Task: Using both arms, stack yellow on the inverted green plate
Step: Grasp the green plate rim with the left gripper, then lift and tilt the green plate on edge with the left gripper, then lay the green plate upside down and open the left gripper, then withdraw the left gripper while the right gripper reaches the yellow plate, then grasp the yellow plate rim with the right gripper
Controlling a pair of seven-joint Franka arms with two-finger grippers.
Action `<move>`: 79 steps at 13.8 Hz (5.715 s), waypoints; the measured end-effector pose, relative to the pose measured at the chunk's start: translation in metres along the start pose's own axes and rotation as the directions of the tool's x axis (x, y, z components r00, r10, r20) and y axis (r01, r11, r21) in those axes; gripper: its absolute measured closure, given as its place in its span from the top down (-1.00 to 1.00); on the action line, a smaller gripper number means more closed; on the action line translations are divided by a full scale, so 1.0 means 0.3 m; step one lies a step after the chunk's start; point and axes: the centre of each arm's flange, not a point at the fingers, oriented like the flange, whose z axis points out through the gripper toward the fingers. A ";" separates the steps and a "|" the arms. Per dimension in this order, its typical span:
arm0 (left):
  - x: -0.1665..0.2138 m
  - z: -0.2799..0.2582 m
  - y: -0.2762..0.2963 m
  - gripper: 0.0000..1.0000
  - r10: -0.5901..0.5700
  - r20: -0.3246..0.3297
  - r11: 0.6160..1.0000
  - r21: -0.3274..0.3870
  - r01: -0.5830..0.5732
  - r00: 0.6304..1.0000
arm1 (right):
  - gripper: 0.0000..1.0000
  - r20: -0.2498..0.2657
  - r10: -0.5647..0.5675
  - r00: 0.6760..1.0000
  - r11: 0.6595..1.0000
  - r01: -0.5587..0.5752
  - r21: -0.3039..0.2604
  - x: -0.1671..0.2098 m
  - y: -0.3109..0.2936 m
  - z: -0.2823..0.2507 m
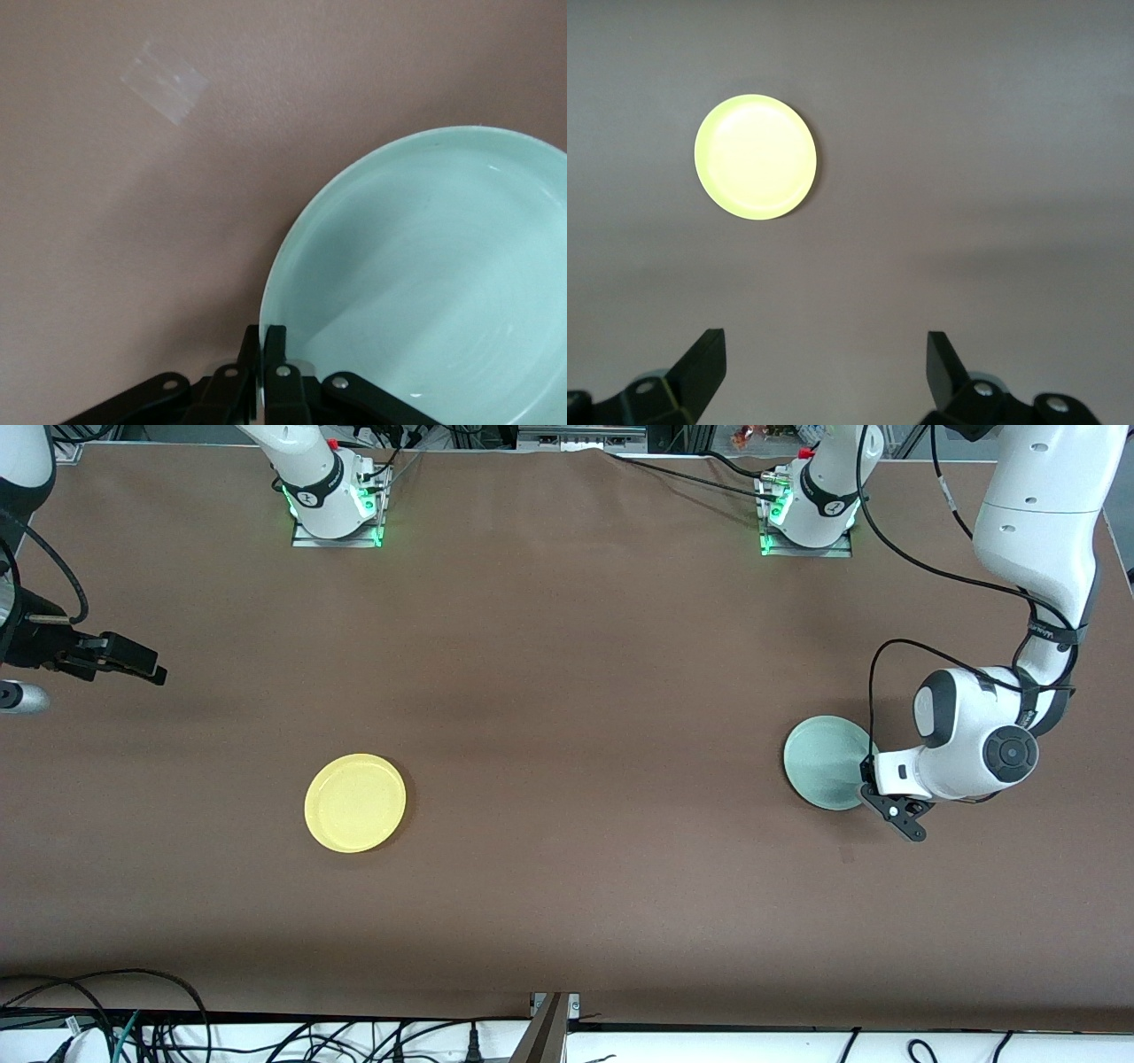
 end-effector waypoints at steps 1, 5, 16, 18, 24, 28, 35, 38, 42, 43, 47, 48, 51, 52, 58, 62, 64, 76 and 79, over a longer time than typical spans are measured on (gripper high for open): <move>0.004 -0.023 0.003 -0.94 0.003 -0.003 1.000 0.003 -0.003 1.000 | 1.00 0.022 0.000 1.000 1.000 0.000 -0.001 -0.001 0.000 0.015; 0.119 -0.202 0.084 -0.94 0.141 0.042 0.987 0.072 -0.144 0.989 | 1.00 0.047 -0.010 0.999 1.000 0.010 -0.001 -0.004 -0.001 0.030; 0.618 -0.666 0.827 -0.94 0.048 0.399 0.822 0.506 -0.263 0.916 | 1.00 0.042 -0.187 0.981 0.981 0.189 -0.039 -0.017 -0.075 0.010; 0.684 -0.580 1.084 -0.94 -0.055 0.399 0.730 0.641 -0.236 0.915 | 1.00 0.040 -0.196 0.980 0.979 0.198 -0.045 -0.020 -0.090 0.006; 0.766 -0.265 1.537 -0.94 -0.220 0.163 0.427 0.903 -0.055 0.962 | 1.00 0.040 -0.195 0.980 0.979 0.197 -0.046 -0.029 -0.088 -0.006; 0.844 -0.260 1.662 -0.94 -0.245 -0.029 0.383 0.916 0.124 0.969 | 1.00 0.042 -0.195 0.980 0.979 0.197 -0.046 -0.030 -0.088 -0.004; 0.822 -0.066 1.911 -0.94 -0.225 -0.181 0.291 0.925 0.243 0.957 | 1.00 0.057 -0.198 0.979 0.979 0.200 -0.043 -0.036 -0.094 0.001; 0.816 -0.062 1.986 -0.81 -0.199 -0.198 0.302 0.919 0.252 0.960 | 1.00 0.065 -0.202 0.977 0.978 0.204 -0.040 -0.039 -0.102 0.006; 0.828 -0.055 2.159 0.00 -0.164 -0.208 0.489 0.832 0.263 0.964 | 1.00 0.067 -0.201 0.977 0.978 0.204 -0.039 -0.040 -0.103 0.008; 0.830 -0.062 2.193 0.22 -0.183 -0.205 0.541 0.796 0.273 0.962 | 1.00 0.068 -0.201 0.977 0.978 0.204 -0.038 -0.040 -0.103 0.008; 0.890 -0.138 2.264 0.98 -0.274 -0.224 0.728 0.586 0.354 0.935 | 1.00 0.071 -0.200 0.977 0.978 0.203 -0.037 -0.038 -0.102 0.013; 0.913 -0.157 2.245 1.00 -0.298 -0.232 0.752 0.541 0.377 0.926 | 1.00 0.071 -0.200 0.977 0.979 0.203 -0.037 -0.038 -0.101 0.014; 0.964 -0.192 2.104 1.00 -0.401 -0.215 0.764 0.458 0.455 0.890 | 1.00 0.073 -0.199 0.977 0.979 0.202 -0.037 -0.037 -0.100 0.017; 0.983 -0.228 2.029 1.00 -0.455 -0.203 0.762 0.416 0.497 0.867 | 1.00 0.075 -0.199 0.977 0.979 0.202 -0.037 -0.037 -0.099 0.020; 0.913 -0.744 1.215 1.00 -0.623 -0.111 0.735 0.256 0.628 0.774 | 1.00 0.096 -0.196 0.976 0.980 0.197 -0.003 0.035 -0.112 0.152; 0.694 -0.981 0.773 1.00 -0.639 -0.052 0.742 0.220 0.633 0.768 | 1.00 0.092 -0.190 0.977 0.982 0.191 0.002 0.120 -0.114 0.327; 0.573 -1.021 0.588 1.00 -0.627 0.018 0.770 0.171 0.615 0.779 | 1.00 0.089 -0.190 0.978 0.982 0.191 0.000 0.165 -0.117 0.425; 0.092 -1.330 0.332 1.00 -0.630 -0.065 0.767 0.105 0.633 0.774 | 1.00 0.001 -0.199 0.980 0.979 0.199 -0.032 0.265 -0.137 1.054; -0.009 -1.339 0.347 1.00 -0.647 -0.091 0.751 0.099 0.653 0.757 | 0.97 -0.011 -0.199 0.980 0.980 0.198 -0.036 0.275 -0.133 1.120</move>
